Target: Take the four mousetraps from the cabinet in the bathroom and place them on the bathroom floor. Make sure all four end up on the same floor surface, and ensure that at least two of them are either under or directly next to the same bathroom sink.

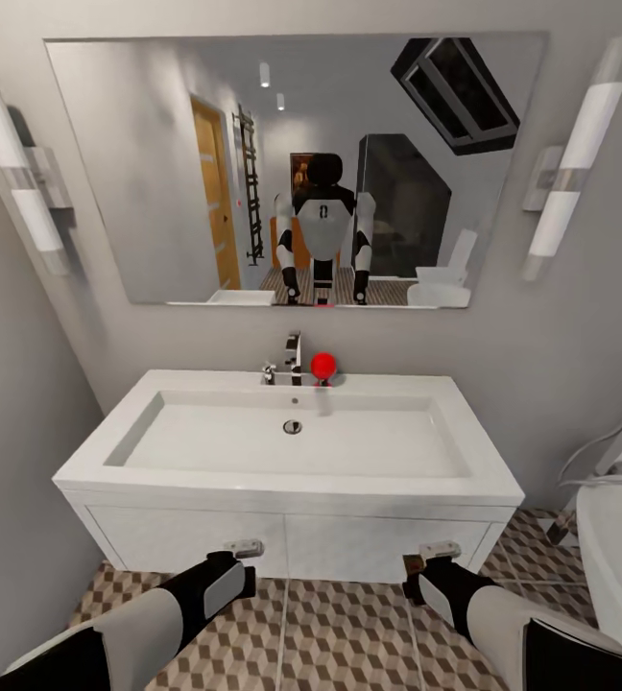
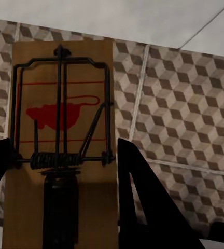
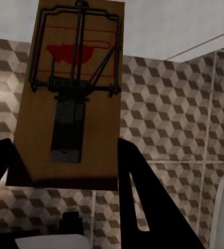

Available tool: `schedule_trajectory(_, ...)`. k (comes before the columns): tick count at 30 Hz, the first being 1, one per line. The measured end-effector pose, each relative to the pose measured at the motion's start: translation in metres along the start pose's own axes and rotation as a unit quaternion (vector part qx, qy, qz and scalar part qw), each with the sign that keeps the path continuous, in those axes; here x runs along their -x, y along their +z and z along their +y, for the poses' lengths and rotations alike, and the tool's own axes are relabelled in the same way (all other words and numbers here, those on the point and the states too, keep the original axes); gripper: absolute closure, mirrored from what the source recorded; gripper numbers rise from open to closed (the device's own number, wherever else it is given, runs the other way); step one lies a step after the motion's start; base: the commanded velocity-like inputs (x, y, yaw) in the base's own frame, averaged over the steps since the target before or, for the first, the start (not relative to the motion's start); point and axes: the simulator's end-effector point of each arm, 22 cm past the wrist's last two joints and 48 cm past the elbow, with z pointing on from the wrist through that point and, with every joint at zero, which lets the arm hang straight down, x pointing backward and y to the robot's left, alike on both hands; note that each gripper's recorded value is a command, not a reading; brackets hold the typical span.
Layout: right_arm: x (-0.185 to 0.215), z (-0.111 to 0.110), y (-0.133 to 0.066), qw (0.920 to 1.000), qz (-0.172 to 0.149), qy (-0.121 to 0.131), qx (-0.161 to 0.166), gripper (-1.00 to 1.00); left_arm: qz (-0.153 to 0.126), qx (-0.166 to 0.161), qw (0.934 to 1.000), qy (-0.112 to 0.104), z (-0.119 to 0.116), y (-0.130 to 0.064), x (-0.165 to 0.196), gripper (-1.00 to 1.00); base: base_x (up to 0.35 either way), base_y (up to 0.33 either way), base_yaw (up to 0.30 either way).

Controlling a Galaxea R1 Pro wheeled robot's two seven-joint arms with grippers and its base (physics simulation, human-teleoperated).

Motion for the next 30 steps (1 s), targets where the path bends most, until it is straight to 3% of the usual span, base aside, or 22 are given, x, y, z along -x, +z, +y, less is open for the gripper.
schedule_trajectory(9,0.025,0.014,-0.005,0.9996,-0.024,0.002,0.018,1.00,0.027,-0.002,0.9996,-0.003,0.002,0.008,-0.031,1.00,0.000,0.000,0.000)
schedule_trajectory(30,0.033,0.014,-0.006,0.9992,-0.034,0.009,0.018,1.00,0.029,-0.001,0.9996,-0.002,0.003,0.009,-0.035,1.00,0.000,0.000,0.000)
